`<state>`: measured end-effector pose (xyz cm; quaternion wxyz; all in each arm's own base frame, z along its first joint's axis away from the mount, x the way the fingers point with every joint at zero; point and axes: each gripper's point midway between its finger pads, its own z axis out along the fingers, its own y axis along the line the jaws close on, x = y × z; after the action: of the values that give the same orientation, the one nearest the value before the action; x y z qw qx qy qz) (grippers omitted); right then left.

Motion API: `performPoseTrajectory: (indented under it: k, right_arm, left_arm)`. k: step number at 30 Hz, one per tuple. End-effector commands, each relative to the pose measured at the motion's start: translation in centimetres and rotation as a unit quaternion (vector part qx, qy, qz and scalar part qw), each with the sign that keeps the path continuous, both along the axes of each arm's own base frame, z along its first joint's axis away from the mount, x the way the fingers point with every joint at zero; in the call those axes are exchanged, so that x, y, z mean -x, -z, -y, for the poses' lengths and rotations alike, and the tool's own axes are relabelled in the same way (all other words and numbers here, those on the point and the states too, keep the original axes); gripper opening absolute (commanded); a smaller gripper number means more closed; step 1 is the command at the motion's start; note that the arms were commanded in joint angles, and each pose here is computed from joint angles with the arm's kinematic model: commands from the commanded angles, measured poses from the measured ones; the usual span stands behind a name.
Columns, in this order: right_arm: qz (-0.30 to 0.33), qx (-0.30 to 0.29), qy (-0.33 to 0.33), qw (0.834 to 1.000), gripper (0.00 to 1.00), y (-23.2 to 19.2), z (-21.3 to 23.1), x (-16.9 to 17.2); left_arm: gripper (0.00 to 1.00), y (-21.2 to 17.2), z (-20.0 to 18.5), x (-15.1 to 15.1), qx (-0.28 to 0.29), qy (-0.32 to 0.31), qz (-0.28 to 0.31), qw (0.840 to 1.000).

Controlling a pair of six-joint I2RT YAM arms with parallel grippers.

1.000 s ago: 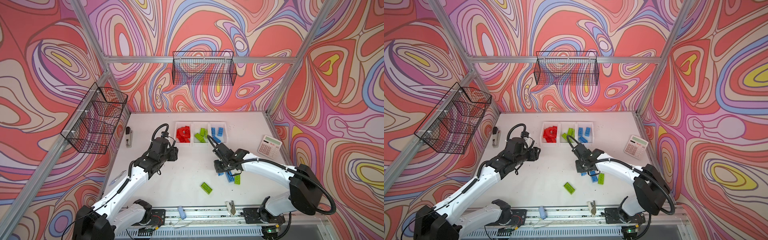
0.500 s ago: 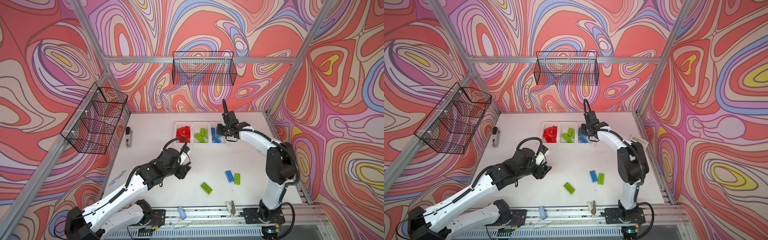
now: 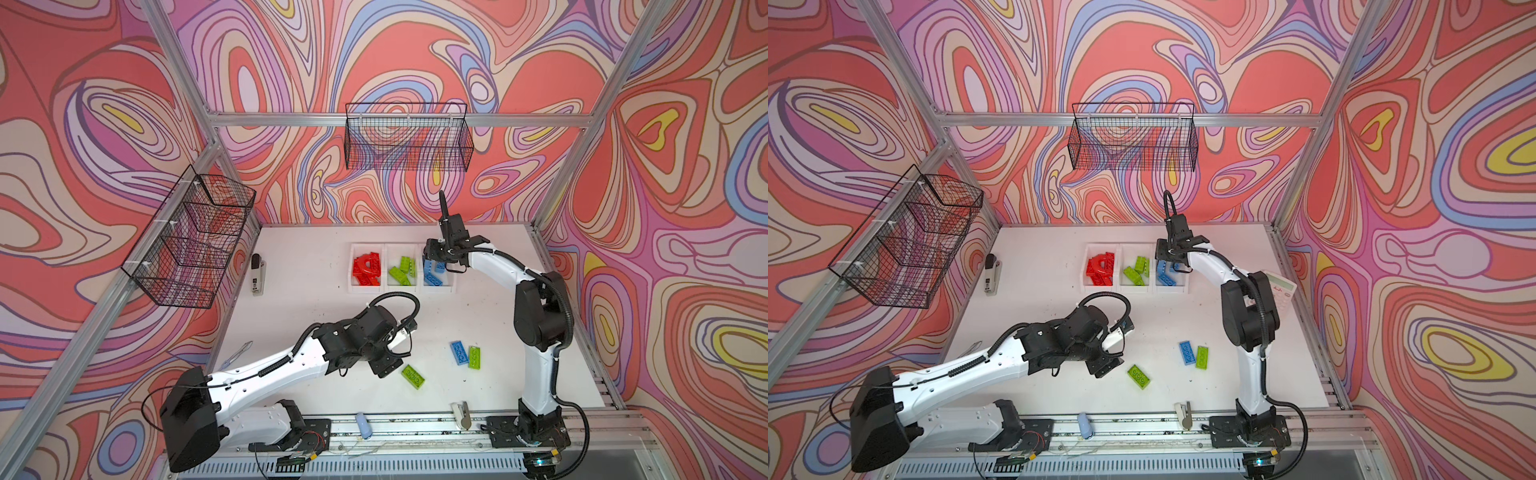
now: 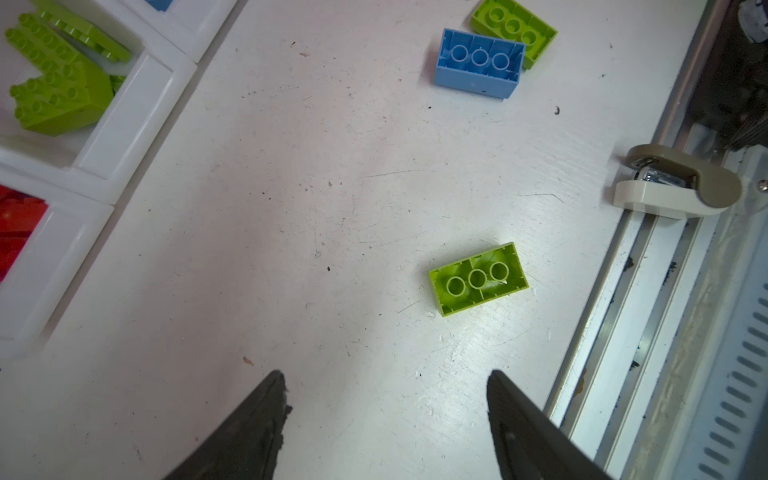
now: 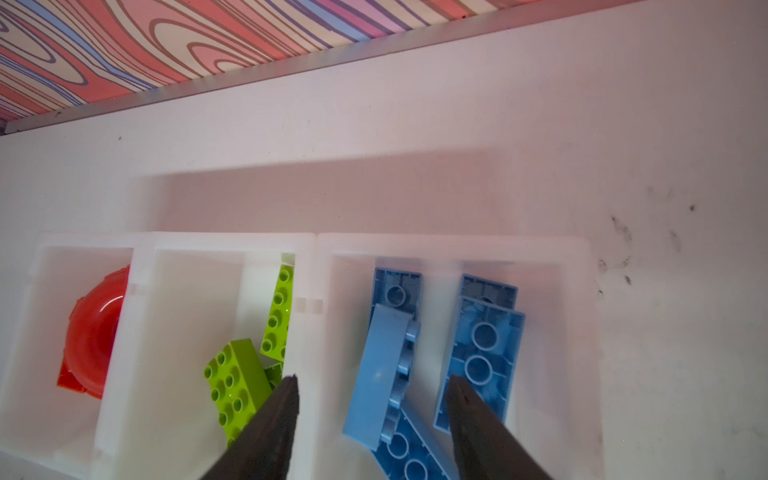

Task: Sort the legos into containers by color
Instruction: 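Release blue brick into blue bin while left gripper grasps lime-green brick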

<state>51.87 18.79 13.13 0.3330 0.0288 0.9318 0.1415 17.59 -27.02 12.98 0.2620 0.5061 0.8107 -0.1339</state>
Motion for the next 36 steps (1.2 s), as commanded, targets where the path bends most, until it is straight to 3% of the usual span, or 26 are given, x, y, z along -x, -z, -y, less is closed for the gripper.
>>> performPoseTrajectory:
  k: [1, 9, 15, 30, 36]
  right_arm:
    - [0.031, -0.003, 0.009, 0.999, 0.61, -3.5, 1.6, 1.1]
    - [0.049, -0.001, 0.027, 0.998, 0.62, -6.1, 4.6, 6.5]
    - [0.037, 0.014, 0.031, 0.999, 0.69, -5.5, 7.1, 10.6]
    - [0.026, 0.016, 0.036, 0.999, 0.69, -4.6, 8.3, 12.6]
    - [0.025, 0.007, 0.036, 0.999, 0.68, -4.4, 8.1, 12.6]
  left_arm:
    - [0.8, -0.2, 1.8, 0.7, -0.008, 0.064, 0.012, 0.998]
    - [0.82, 2.6, 4.4, 2.8, -0.066, 0.172, 0.01, 0.983]
    - [0.84, 4.8, 5.6, 5.5, -0.111, 0.29, 0.013, 0.95]
    - [0.84, 8.8, 5.4, 4.2, -0.209, 0.343, 0.039, 0.915]
    - [0.78, 10.5, 5.2, 3.5, -0.236, 0.349, 0.045, 0.906]
